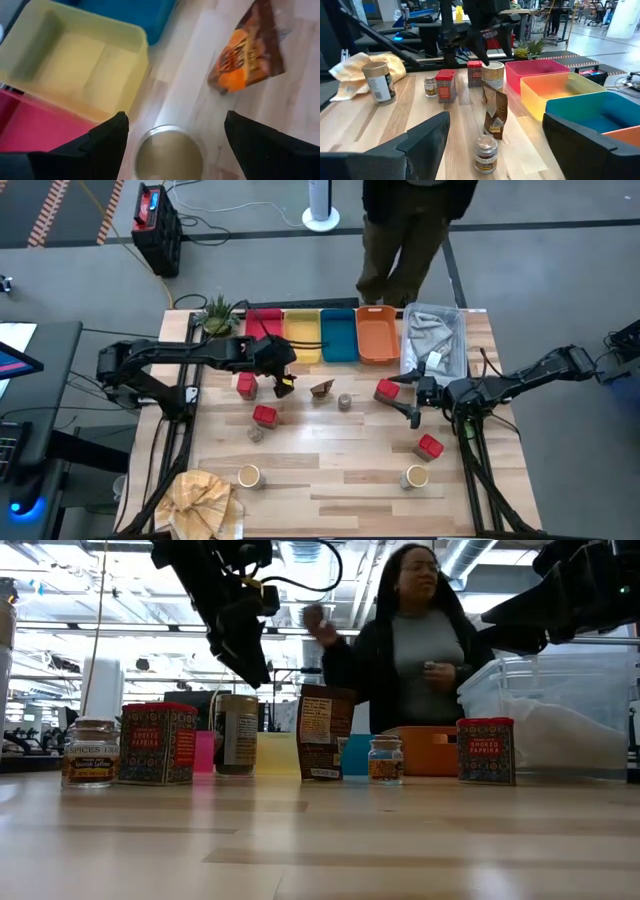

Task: Sort spices by type
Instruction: Put the gold spice bottle into the red bin

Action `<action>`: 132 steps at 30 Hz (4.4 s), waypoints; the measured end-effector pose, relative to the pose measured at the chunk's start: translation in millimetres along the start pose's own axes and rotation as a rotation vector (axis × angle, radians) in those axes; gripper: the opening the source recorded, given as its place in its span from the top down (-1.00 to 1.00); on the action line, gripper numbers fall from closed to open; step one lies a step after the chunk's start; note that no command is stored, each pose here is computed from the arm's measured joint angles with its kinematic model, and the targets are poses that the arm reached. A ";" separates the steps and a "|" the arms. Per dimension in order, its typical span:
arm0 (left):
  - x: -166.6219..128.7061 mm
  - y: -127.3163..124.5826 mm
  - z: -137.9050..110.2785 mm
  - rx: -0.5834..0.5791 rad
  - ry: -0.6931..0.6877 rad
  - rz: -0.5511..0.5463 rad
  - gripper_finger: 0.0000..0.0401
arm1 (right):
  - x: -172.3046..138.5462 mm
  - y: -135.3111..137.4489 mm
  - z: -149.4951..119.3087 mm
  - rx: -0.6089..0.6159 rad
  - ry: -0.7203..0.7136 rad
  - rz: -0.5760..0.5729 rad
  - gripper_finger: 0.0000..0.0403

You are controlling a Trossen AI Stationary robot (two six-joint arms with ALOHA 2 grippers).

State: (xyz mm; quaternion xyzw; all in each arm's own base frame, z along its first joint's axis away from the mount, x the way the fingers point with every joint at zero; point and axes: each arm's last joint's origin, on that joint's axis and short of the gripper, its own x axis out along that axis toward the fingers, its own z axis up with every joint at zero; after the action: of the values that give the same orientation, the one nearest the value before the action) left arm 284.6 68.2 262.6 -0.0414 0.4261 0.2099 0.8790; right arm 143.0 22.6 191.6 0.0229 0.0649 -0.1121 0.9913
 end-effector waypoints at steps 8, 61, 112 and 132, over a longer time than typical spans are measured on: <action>8.5 2.8 -10.2 -0.008 0.032 -0.058 -0.58 | 0.0 0.0 0.2 0.005 -0.002 0.000 -0.76; 31.8 -6.0 -16.5 0.136 0.281 -0.076 -0.34 | 0.3 -1.0 1.3 0.029 -0.016 -0.010 -0.76; 7.7 163.8 58.5 -0.145 0.183 0.210 -0.34 | 9.0 -1.2 -2.1 0.003 0.005 -0.035 -0.76; 52.5 192.3 -9.3 -0.283 0.300 0.262 -0.38 | 8.0 1.3 -1.1 0.016 -0.010 -0.021 -0.76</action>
State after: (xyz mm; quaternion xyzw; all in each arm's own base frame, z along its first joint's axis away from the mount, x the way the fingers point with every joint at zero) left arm 228.9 258.0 236.9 -0.1392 0.5201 0.3710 0.7566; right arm 150.9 22.2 189.5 0.0298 0.0593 -0.1229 0.9902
